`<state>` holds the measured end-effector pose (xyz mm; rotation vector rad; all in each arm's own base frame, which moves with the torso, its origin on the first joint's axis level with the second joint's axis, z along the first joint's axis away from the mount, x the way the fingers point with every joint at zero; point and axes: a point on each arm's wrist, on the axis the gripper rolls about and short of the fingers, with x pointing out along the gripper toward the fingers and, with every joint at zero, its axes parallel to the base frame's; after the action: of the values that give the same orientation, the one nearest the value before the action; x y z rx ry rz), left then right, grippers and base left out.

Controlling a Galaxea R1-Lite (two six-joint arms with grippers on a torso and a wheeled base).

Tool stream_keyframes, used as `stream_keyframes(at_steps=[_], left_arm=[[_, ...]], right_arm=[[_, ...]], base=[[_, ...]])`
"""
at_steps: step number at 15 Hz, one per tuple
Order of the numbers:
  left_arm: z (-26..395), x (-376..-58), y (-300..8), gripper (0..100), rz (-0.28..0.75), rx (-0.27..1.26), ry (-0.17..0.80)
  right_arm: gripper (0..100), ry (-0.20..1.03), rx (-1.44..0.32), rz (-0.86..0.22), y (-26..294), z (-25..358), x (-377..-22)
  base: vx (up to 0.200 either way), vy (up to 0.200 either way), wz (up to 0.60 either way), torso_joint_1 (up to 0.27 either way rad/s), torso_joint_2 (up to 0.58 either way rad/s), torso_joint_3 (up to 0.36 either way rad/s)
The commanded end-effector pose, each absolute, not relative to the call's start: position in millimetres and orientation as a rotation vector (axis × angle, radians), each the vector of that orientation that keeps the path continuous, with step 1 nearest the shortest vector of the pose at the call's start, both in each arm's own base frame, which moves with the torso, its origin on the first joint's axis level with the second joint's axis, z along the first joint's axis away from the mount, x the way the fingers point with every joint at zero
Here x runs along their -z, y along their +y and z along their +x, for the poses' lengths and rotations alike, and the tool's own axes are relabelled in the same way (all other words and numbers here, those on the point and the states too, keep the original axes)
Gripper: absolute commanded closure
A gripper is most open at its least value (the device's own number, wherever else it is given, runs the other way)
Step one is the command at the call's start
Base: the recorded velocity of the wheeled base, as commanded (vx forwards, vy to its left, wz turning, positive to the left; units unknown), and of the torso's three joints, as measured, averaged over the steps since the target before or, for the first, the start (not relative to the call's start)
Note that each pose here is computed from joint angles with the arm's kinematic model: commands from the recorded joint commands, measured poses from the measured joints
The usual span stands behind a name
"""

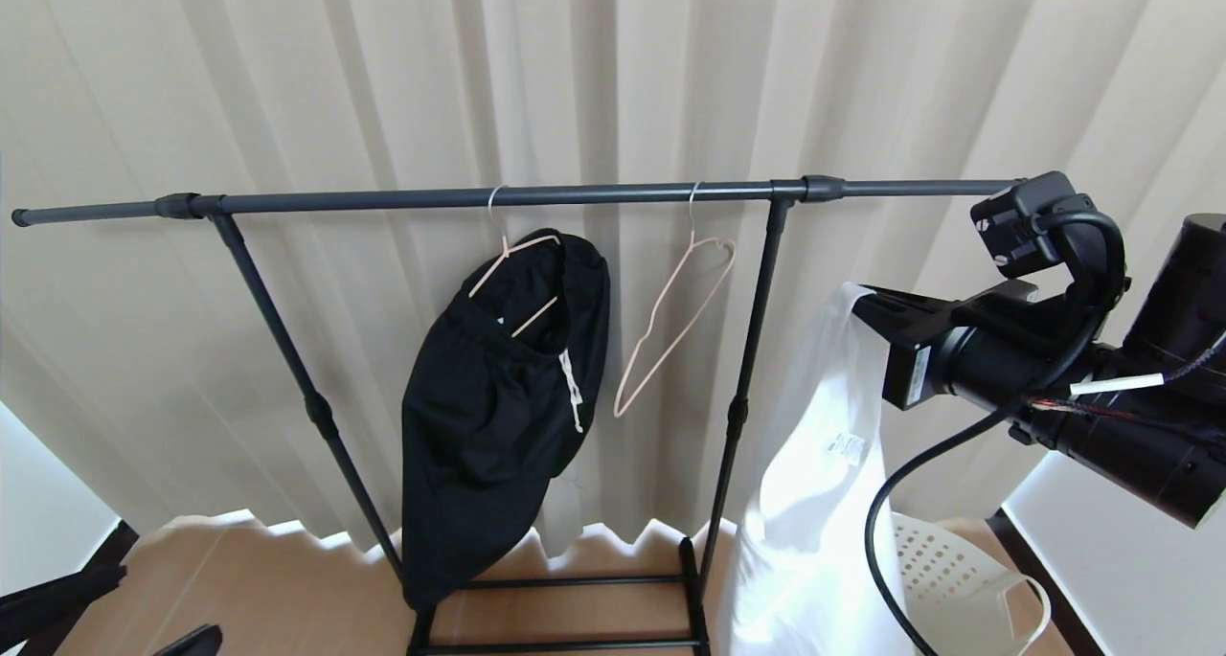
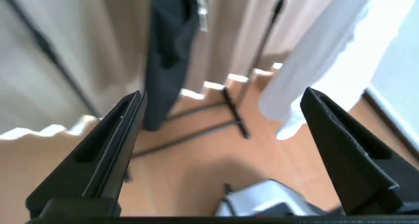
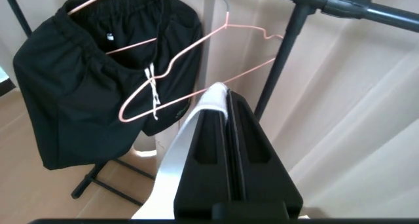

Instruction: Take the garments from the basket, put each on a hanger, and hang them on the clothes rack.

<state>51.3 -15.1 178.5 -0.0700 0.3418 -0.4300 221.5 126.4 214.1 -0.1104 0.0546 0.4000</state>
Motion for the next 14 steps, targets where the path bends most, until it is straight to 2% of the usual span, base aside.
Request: stream_keyframes(at_steps=[1, 6, 11, 14], left_arm=[[106, -205, -53, 0, -0.165, 0.593, 0.506], [146, -214, -97, 0, -0.109, 0.676, 0.595], [192, -198, -150, 0, -0.053, 0.735, 0.717], [215, -187, -178, 0, -0.042, 0.763, 0.721]], right_arm=[[100, 0.053, -0.4, -0.11, 126, 221, -215], [100, 0.062, -0.403, -0.108, 133, 218, -214], [100, 0.07, -0.447, -0.093, 145, 214, -214], [100, 0.086, -0.503, -0.09, 161, 211, -209]], base=[[0.0, 0.0, 0.0, 0.0, 0.0, 0.0], [0.0, 0.0, 0.0, 0.0, 0.0, 0.0], [0.0, 0.0, 0.0, 0.0, 0.0, 0.0], [0.0, 0.0, 0.0, 0.0, 0.0, 0.0]])
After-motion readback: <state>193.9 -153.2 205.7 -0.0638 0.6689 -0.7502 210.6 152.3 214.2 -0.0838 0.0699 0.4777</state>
